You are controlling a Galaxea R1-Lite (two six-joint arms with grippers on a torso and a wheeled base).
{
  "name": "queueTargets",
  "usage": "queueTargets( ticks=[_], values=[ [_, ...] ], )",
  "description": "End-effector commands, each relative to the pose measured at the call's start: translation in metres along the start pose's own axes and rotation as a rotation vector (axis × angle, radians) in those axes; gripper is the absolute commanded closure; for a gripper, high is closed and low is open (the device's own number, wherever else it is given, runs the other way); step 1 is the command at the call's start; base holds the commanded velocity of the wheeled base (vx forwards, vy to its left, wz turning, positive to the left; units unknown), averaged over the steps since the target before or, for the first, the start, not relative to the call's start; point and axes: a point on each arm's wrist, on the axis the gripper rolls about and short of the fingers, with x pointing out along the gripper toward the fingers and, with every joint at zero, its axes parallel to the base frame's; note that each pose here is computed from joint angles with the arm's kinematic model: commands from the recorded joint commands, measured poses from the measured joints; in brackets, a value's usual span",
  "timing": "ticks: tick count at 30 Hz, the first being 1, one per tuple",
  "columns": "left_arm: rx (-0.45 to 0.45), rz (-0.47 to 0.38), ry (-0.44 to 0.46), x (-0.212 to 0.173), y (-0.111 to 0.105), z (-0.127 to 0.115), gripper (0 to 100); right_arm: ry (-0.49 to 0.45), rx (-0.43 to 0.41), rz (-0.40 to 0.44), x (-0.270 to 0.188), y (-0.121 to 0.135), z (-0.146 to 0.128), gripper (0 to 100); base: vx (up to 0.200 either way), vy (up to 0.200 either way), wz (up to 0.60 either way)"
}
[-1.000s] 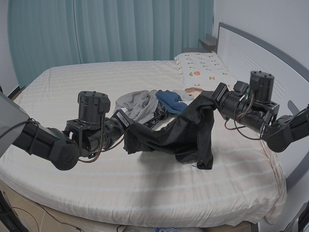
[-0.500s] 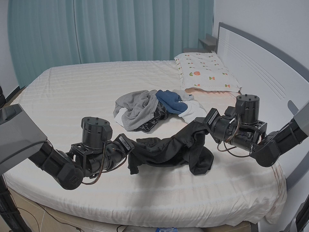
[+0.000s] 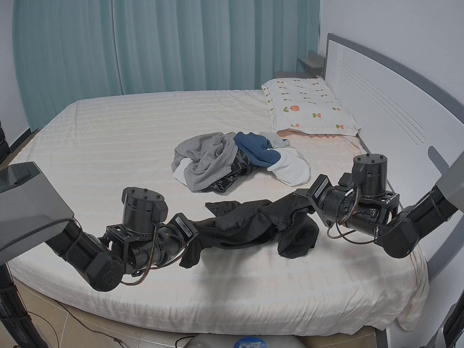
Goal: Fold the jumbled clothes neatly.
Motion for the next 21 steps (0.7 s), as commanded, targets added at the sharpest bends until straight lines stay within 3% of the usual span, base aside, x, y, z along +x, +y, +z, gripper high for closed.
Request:
queueTargets(
  ticks=[1,8,12,15,21],
  values=[
    [-0.007,0.015,-0.001,0.0012,0.0042,0.0010,100,0.000,0.000,-0.004,-0.0019,-0.0014,-0.0001,100,0.000,0.000,0.00],
    [-0.053,0.011,-0.006,-0.0010,0.0040,0.0034,100,0.001,0.002,-0.007,-0.0017,-0.0022,-0.0005,100,0.000,0.000,0.00],
    [-0.061,0.006,-0.010,-0.0024,0.0027,0.0042,100,-0.010,-0.010,-0.023,-0.0023,-0.0026,-0.0039,100,0.000,0.200,0.00],
    [-0.062,-0.001,-0.014,-0.0041,0.0014,0.0056,100,-0.072,-0.039,-0.051,-0.0002,-0.0016,-0.0032,100,0.000,0.200,0.00],
    [-0.064,0.000,-0.018,-0.0045,0.0015,0.0066,100,-0.102,-0.059,-0.036,-0.0011,0.0017,-0.0026,100,0.000,0.200,0.00]
  ],
)
